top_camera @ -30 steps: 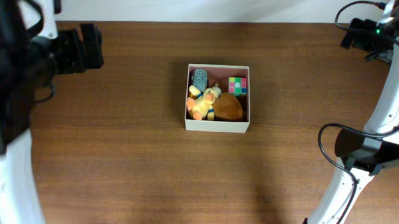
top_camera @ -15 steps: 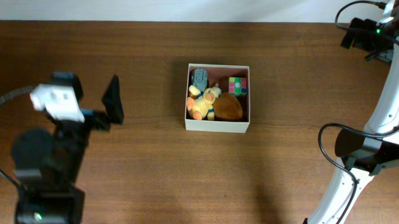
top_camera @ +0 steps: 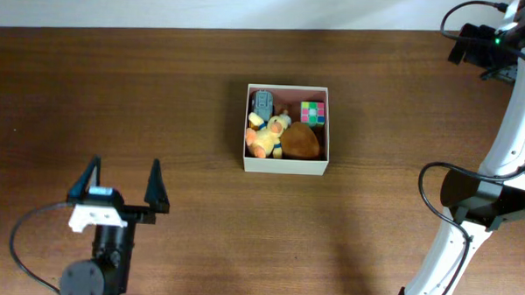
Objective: Pack container
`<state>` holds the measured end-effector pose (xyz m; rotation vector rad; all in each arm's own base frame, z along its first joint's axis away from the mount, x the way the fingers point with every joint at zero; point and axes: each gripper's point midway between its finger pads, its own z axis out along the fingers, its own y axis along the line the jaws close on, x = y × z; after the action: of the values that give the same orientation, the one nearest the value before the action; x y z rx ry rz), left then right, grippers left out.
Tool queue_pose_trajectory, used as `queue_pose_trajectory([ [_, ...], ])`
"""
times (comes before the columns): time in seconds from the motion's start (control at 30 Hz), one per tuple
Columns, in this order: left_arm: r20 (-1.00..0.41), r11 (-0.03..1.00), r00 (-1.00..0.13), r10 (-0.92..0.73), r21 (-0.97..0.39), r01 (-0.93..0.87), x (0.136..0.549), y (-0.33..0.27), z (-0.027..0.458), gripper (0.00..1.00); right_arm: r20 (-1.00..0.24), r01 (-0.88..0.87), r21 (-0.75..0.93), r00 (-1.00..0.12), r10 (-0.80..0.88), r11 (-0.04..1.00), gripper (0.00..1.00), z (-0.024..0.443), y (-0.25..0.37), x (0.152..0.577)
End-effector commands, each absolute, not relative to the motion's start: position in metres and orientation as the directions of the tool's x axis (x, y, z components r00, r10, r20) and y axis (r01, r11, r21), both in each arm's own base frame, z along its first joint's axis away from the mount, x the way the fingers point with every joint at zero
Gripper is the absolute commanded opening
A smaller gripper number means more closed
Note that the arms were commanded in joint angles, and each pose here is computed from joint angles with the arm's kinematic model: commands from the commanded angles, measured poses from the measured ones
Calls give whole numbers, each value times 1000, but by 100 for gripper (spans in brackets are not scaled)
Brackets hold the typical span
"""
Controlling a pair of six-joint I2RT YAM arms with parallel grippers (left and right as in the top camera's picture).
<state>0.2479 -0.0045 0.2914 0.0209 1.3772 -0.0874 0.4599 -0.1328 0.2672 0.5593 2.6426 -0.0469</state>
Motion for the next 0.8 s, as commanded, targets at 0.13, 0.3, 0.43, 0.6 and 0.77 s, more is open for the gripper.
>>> queue_pose_trajectory([
  [0.13,-944,994,330,-21,16,107,233,-12,286,99,-424,401,60,-819,387,914,99,269,-133,459],
  [0.3,-938,990,347,-19,29,135,228,-17,271,99,-424,400,60,-819,386,914,99,269,-133,459],
  [0.43,-939,987,343,-31,26,160,229,-22,261,99,-424,400,60,-819,386,914,99,269,-133,459],
  [0.6,-956,988,289,-37,9,157,233,-21,248,99,-424,400,60,-819,386,914,99,269,-133,459],
  [0.77,-994,994,105,-40,-29,104,244,-12,203,99,-424,400,60,-819,386,914,99,269,-133,459],
])
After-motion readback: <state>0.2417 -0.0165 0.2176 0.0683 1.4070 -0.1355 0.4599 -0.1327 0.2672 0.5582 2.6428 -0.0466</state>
